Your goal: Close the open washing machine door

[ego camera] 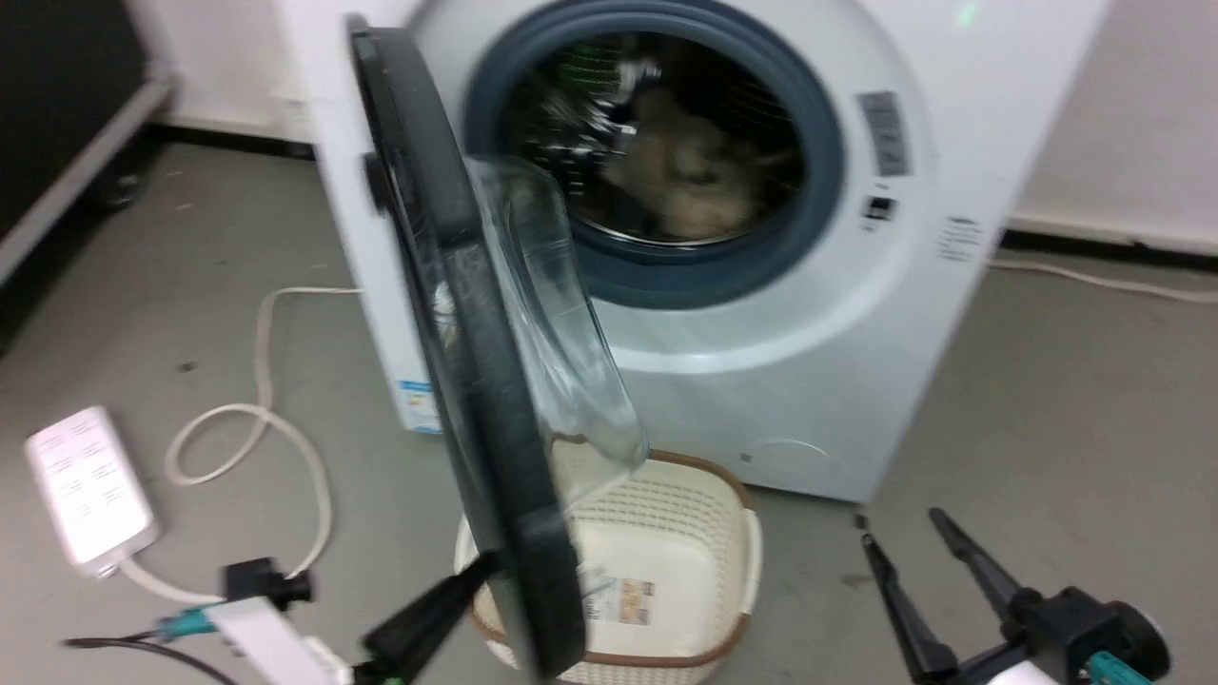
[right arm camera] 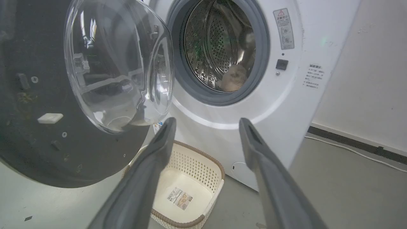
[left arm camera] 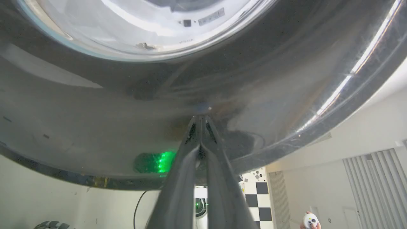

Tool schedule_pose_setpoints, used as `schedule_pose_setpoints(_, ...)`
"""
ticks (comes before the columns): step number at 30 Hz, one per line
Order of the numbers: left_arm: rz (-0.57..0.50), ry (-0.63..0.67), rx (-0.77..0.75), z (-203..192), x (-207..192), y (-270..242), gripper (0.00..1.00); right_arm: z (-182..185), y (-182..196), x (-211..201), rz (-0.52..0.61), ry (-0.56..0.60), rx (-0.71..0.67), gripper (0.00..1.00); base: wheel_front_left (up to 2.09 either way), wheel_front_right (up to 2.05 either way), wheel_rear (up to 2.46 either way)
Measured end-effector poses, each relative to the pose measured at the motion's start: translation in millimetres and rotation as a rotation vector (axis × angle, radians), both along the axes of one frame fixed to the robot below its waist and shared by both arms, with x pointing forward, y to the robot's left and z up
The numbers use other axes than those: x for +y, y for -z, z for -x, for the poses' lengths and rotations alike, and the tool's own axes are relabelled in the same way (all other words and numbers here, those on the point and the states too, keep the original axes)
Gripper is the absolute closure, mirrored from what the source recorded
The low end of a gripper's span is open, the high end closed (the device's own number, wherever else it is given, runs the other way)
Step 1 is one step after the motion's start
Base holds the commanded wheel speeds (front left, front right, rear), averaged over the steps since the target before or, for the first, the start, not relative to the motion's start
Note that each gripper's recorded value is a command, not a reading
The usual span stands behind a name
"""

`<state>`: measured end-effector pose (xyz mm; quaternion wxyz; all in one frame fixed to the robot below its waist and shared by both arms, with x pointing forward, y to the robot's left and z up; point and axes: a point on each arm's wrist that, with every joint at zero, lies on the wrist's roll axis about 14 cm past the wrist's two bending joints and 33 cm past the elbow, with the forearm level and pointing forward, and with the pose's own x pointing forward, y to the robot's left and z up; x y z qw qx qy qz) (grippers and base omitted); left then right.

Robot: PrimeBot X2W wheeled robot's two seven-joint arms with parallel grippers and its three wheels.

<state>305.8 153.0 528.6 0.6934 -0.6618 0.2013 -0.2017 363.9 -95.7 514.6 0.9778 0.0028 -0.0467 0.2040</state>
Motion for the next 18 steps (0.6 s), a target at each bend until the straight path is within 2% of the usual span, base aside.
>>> schedule_pose_setpoints(5, 0.085, 0.109, -0.019, -17.6, -61.1, -1.5, 1.0, 7.6, 5.1, -42.9, 0.022, 0.113, 0.011, 0.0, 0.0, 0.0, 0.0)
schedule_pose_setpoints(6, 0.103, 0.145, -0.007, -31.1, -88.5, 3.1, 1.0, 14.1, 7.7, -63.8, 0.027, 0.174, 0.02, 0.0, 0.0, 0.0, 0.0)
schedule_pose_setpoints(7, 0.105, 0.146, -0.006, -38.1, -95.2, 4.0, 1.0, 16.6, 9.0, -70.8, 0.027, 0.195, 0.025, 0.0, 0.0, 0.0, 0.0)
schedule_pose_setpoints(18, 0.142, 0.003, 0.01, -153.3, -153.5, 4.5, 1.0, 38.7, 21.6, -136.2, 0.022, 0.417, 0.084, 0.0, 0.0, 0.0, 0.0)
